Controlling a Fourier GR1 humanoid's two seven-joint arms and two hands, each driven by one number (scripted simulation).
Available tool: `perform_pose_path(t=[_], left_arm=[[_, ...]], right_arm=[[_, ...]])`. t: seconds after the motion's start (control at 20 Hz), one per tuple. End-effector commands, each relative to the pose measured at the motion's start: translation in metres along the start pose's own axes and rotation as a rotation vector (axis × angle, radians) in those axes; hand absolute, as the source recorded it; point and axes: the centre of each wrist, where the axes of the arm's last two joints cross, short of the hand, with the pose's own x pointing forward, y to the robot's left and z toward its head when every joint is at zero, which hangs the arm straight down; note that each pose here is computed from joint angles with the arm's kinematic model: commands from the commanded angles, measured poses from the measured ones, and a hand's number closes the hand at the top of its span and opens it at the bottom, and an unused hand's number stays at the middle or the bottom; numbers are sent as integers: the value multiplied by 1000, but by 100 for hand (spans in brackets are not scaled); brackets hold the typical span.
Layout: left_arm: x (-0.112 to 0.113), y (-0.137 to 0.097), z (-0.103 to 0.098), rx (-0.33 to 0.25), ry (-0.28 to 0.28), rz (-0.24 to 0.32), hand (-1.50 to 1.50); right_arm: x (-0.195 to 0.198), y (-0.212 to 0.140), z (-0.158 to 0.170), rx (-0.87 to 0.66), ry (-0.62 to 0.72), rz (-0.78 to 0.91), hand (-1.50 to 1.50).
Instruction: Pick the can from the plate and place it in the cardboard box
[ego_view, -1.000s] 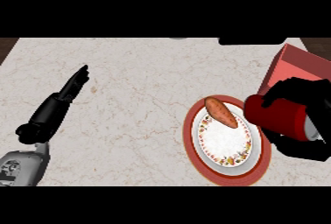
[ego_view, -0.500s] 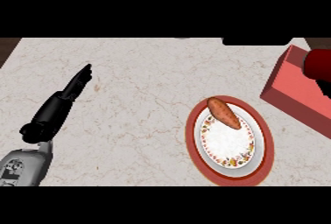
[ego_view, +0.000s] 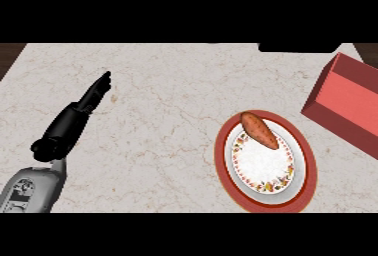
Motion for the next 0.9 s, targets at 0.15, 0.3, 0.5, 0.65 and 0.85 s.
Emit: perform_pose_path(t=[0.15,0.3,0.5,0.65,0.85], left_arm=[[-11,5,0,-5,7,-4,0],[-6,-20,10,-30,-15,7,0],[9,-7,-14,-22,-17,5,0],[2,0,-6,-8,9,-1,0],[3,1,3,-17,-8,-10,0]], right_arm=[[-55,14,-10,257,71,46,150],[-73,-4,-5,371,85,78,150],[-92,9,-8,467,107,96,-150],[-91,9,-15,518,0,31,-150],[-119,-8,5,407,-137,-119,-150]])
